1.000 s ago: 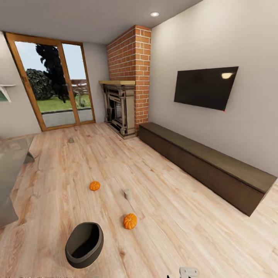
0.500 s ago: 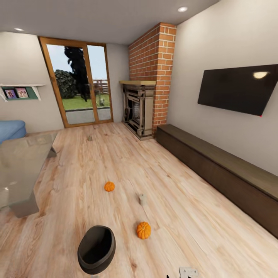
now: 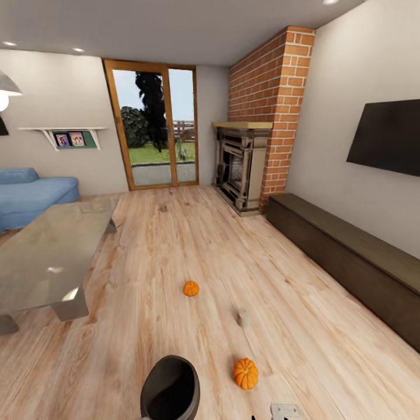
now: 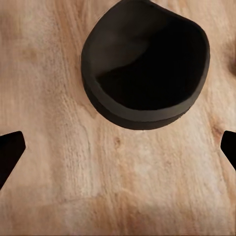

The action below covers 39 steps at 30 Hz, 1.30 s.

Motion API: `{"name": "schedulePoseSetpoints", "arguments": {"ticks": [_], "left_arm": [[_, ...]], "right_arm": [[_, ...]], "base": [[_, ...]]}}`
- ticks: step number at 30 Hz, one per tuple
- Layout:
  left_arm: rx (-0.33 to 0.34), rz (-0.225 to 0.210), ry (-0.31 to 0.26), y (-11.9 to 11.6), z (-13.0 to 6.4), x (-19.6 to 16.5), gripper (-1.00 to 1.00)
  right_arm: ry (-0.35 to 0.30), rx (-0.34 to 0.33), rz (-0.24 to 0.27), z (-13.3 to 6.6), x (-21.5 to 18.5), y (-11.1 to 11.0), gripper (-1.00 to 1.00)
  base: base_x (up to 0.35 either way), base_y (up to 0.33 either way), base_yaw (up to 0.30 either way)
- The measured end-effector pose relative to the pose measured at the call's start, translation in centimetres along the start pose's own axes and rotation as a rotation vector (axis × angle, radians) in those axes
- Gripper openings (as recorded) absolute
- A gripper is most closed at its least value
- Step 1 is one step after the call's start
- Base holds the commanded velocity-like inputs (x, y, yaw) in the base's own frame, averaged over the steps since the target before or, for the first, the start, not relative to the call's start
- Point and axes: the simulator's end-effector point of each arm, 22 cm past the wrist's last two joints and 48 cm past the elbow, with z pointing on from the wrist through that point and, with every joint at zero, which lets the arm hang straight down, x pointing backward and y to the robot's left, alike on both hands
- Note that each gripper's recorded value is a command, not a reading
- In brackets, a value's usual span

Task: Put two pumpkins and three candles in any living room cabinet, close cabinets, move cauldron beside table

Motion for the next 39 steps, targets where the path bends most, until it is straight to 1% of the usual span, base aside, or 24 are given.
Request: {"name": "schedulePoseSetpoints", "arguments": {"ticks": [9,18,24,29,35,39], "left_arm": [[0.001,0.001,0.000,-0.06,0.01,0.01,1.00],[0.001,0.001,0.001,-0.06,0.03,0.02,1.00],[0.002,0.001,0.001,-0.07,0.03,0.02,1.00],[0.001,0.001,0.000,-0.06,0.01,0.02,1.00],[0.002,0.002,0.000,-0.07,0.01,0.01,1.00],[0.002,0.002,0.001,-0.08,0.02,0.01,1.00]], "right_arm": [[0.000,0.000,0.000,0.02,-0.02,0.00,1.00],[0.000,0.000,0.000,0.03,-0.01,-0.01,1.00],[0.000,0.001,0.000,0.03,-0.03,-0.01,1.00],[-0.001,-0.001,0.001,0.03,-0.04,-0.02,1.00],[-0.002,-0.003,0.001,0.02,-0.06,-0.02,1.00],[-0.002,-0.003,0.001,0.03,-0.07,-0.03,1.00]], "base": [[0.206,0.127,0.292],[0.027,0.007,0.292],[0.017,-0.134,0.292],[0.155,-0.138,0.279],[0.242,-0.085,0.076],[0.133,-0.012,-0.146]]}}
